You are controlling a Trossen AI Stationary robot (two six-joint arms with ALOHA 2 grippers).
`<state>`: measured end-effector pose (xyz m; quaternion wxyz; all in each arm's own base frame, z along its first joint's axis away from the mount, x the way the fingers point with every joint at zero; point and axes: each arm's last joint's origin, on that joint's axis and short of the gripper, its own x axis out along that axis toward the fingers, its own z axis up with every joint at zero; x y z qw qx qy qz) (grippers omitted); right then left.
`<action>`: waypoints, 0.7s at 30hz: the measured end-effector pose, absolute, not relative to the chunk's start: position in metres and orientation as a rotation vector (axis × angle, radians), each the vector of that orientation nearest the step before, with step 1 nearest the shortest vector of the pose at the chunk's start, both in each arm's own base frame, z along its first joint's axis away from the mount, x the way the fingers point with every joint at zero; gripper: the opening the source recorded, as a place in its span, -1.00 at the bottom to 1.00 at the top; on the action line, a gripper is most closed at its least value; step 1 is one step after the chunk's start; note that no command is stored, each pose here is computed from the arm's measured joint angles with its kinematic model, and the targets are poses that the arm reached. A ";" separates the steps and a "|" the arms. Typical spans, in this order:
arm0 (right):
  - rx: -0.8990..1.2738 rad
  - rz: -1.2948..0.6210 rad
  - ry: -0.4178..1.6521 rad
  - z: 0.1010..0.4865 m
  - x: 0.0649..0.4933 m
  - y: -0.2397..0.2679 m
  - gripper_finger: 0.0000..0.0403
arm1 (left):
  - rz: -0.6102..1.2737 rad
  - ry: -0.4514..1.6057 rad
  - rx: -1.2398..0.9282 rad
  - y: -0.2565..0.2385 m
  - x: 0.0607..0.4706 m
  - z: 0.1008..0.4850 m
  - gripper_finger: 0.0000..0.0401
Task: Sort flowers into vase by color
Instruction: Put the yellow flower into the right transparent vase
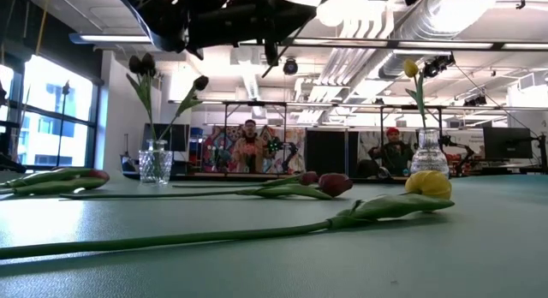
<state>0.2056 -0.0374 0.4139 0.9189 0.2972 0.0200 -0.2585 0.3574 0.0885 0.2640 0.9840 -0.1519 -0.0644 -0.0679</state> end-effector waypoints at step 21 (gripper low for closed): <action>0.462 -0.699 0.087 0.419 0.188 -0.040 -0.99 | 0.045 0.051 -0.358 0.099 0.357 0.244 -0.63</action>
